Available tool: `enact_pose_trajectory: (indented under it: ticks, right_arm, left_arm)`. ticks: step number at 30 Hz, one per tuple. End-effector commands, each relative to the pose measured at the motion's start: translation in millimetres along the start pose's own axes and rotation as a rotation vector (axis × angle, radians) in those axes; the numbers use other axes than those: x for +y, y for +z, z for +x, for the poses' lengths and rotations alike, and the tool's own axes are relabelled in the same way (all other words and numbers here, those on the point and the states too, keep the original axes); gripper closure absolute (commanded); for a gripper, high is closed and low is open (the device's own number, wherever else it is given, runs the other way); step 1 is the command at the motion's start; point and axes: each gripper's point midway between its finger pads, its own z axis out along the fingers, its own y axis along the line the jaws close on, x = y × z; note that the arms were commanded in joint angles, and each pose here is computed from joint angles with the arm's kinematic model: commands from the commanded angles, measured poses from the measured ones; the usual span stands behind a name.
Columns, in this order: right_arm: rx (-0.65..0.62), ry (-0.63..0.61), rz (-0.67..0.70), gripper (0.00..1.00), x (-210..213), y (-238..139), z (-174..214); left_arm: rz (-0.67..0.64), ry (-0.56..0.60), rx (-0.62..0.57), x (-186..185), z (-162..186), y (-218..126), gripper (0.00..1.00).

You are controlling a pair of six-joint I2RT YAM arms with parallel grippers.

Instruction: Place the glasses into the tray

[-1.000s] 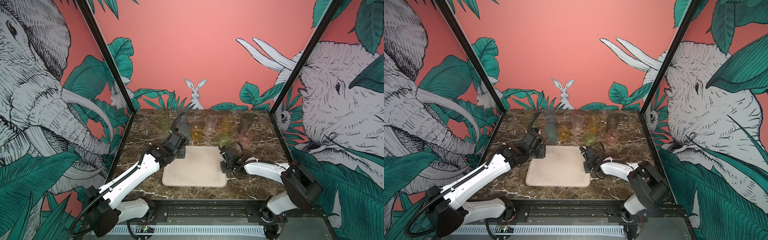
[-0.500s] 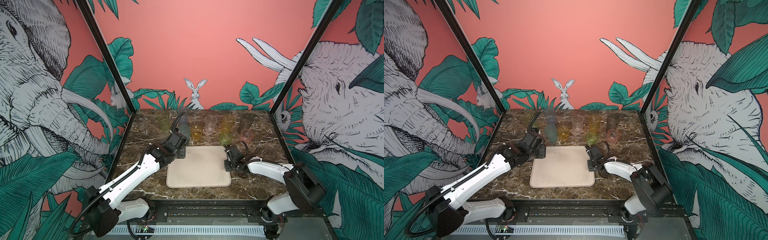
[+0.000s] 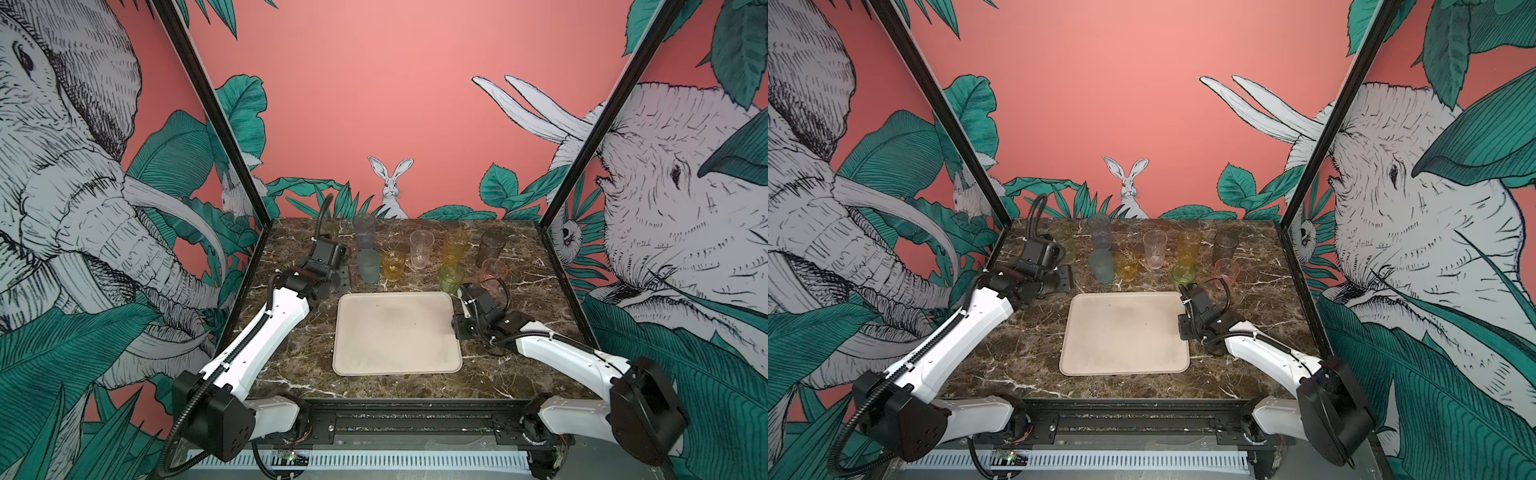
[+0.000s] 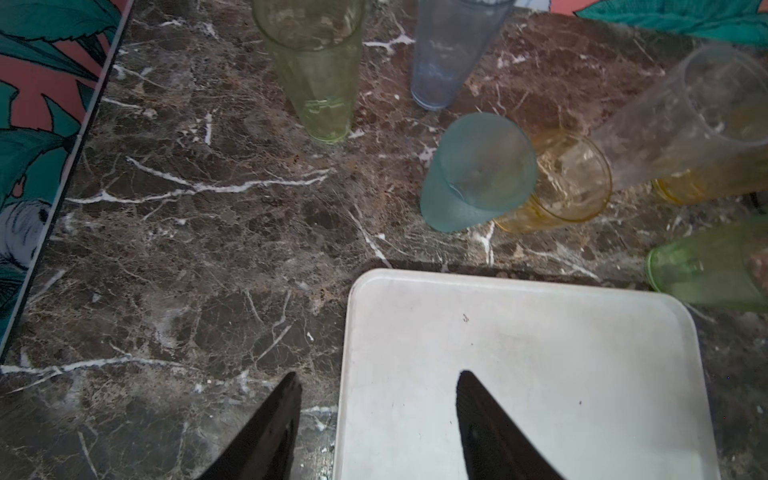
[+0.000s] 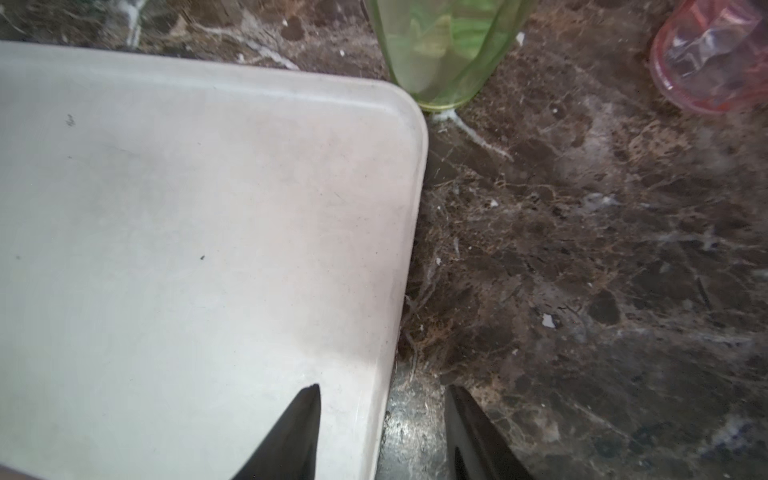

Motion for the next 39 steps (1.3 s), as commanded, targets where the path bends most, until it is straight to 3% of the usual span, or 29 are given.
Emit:
enact_pose_trajectory:
  ticks: [1, 11, 18, 39]
  right_arm:
    - [-0.076, -0.01, 0.03, 0.47, -9, -18, -11]
    - [-0.248, -0.026, 0.107, 0.41, -30, -44, -26]
    - [-0.374, -0.019, 0.179, 0.29, -48, -48, -33]
    - [-0.387, -0.042, 0.237, 0.21, -61, -31, -24]
  left_arm:
    - [0.04, -0.047, -0.019, 8, -25, 1, 0.38]
    - [0.004, -0.147, -0.059, 39, -89, 24, 0.37]
    - [-0.014, -0.161, -0.063, 46, -124, 53, 0.37]
    - [-0.073, -0.218, 0.058, 70, -147, 142, 0.39]
